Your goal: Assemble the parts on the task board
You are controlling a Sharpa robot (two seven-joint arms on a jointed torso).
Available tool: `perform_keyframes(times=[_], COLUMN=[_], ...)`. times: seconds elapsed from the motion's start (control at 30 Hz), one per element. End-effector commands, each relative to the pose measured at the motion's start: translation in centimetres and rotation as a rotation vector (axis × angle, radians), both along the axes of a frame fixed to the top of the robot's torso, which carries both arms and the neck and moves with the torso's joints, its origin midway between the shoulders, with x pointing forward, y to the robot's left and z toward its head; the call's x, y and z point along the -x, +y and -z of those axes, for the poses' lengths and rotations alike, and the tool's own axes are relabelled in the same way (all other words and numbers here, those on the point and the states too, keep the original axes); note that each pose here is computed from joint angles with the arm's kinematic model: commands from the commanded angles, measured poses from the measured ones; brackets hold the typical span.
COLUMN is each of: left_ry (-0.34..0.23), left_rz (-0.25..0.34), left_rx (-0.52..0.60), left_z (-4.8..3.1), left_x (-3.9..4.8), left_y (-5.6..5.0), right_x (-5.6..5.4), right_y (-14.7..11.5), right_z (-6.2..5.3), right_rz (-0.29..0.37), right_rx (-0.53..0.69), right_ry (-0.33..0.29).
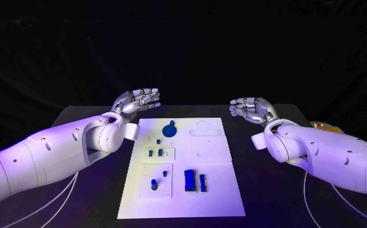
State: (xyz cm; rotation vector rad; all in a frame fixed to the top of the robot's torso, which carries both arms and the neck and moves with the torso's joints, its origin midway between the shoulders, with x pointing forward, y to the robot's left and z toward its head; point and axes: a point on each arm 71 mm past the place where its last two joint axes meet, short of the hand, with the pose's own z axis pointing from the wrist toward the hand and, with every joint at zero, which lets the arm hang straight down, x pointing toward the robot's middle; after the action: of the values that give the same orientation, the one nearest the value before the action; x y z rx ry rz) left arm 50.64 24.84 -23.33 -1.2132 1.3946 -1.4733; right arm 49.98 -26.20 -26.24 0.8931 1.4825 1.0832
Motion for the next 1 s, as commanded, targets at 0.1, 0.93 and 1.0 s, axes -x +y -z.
perform_keyframes(times=[0.1,0.93,1.0], left_ry=[-0.004,-0.064,-0.064], left_rz=[-0.013,-0.252,-0.253], left_rx=[-0.007,-0.117,-0.117], left_z=[-0.05,-0.91,-0.91], left_x=[0.29,4.45,4.46], left_y=[-0.6,-5.6,-5.6], right_x=[0.4,3.8,3.8], right_y=[0.9,7.0,7.0], right_z=[-0.4,-3.8,-3.8], right_rz=[0.021,0.16,0.16], right_rx=[-0.042,-0.328,-0.328], right_ry=[-0.012,-0.013,-0.013])
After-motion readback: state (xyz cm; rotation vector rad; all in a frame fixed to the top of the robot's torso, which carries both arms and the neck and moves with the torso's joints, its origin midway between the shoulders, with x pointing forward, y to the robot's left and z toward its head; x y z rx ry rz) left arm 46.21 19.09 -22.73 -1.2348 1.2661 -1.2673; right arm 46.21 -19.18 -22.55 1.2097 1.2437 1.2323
